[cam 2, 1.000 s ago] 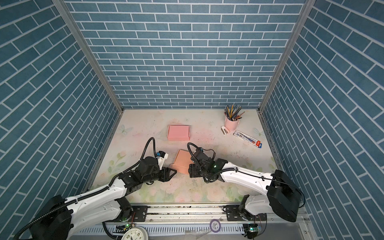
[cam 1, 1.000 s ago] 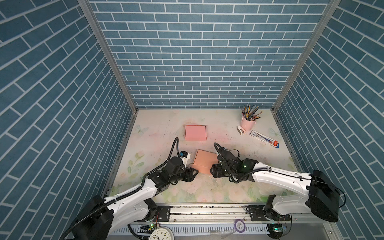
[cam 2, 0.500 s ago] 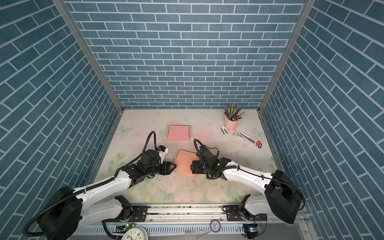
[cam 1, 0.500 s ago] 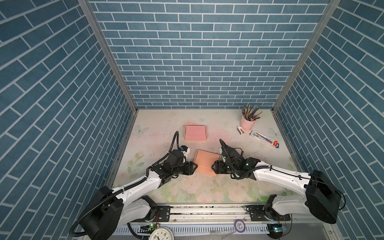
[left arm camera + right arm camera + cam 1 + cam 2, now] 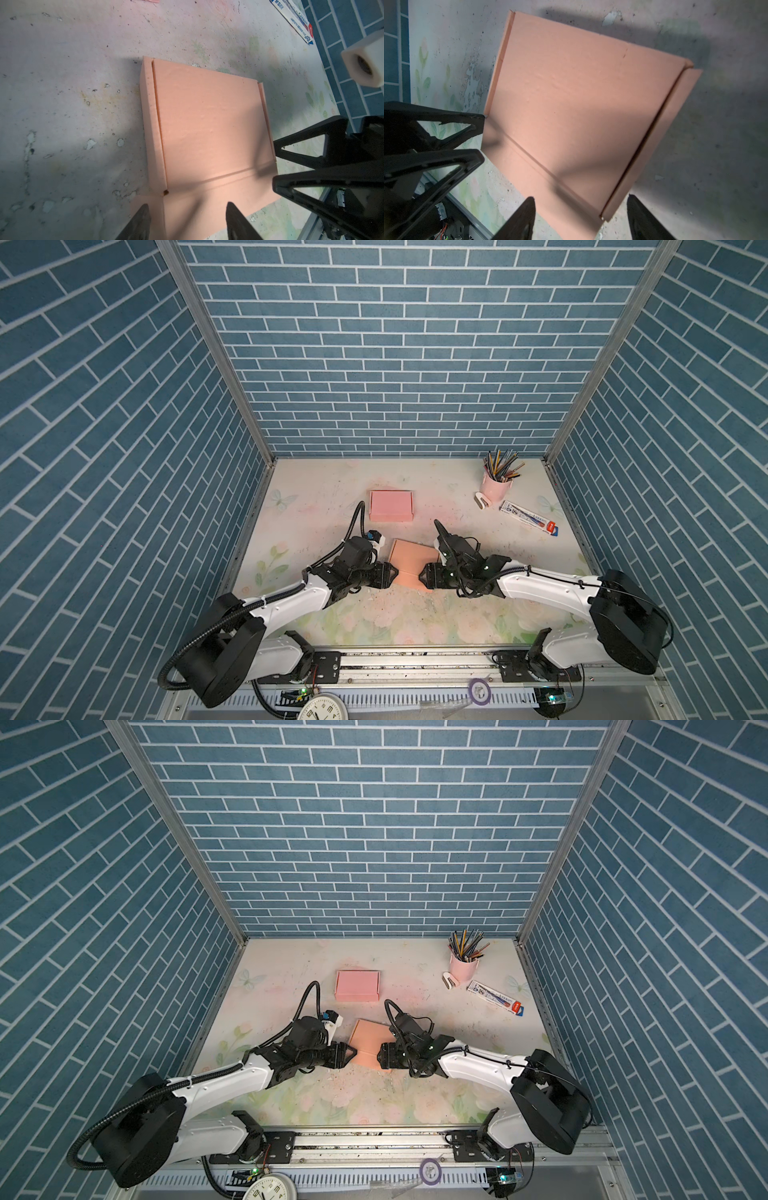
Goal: Fold the paper box
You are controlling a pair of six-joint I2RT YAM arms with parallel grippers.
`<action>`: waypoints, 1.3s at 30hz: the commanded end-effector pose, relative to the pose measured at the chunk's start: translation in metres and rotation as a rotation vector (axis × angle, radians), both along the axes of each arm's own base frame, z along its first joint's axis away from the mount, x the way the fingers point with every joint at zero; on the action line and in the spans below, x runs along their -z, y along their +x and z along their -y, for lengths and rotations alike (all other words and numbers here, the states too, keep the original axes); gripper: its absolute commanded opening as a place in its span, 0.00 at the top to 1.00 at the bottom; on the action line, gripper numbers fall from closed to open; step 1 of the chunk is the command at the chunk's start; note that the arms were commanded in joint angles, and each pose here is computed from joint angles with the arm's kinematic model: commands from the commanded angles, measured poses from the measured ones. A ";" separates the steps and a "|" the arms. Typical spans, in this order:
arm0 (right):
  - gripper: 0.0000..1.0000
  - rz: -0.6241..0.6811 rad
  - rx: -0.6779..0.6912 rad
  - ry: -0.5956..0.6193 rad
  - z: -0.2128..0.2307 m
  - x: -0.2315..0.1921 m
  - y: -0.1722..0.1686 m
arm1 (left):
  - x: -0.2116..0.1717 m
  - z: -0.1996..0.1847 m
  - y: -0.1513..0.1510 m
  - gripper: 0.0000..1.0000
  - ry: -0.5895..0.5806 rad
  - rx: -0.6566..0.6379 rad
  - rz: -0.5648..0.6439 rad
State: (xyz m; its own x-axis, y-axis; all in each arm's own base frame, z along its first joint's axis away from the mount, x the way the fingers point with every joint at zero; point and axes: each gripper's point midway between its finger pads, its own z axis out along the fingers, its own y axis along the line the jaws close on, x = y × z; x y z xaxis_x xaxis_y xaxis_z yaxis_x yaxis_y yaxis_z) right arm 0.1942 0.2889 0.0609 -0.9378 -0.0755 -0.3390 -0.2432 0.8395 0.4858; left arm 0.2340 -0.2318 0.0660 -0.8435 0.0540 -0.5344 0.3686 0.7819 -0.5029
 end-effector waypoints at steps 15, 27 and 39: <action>0.30 0.000 -0.039 0.023 -0.010 -0.001 -0.001 | -0.004 0.013 -0.016 0.41 -0.060 0.029 -0.021; 0.32 -0.005 -0.048 0.012 -0.009 0.007 -0.005 | 0.007 0.009 -0.015 0.42 -0.031 -0.001 -0.022; 0.34 -0.008 -0.050 -0.036 -0.005 0.015 -0.003 | 0.020 0.005 -0.012 0.50 0.003 -0.016 -0.009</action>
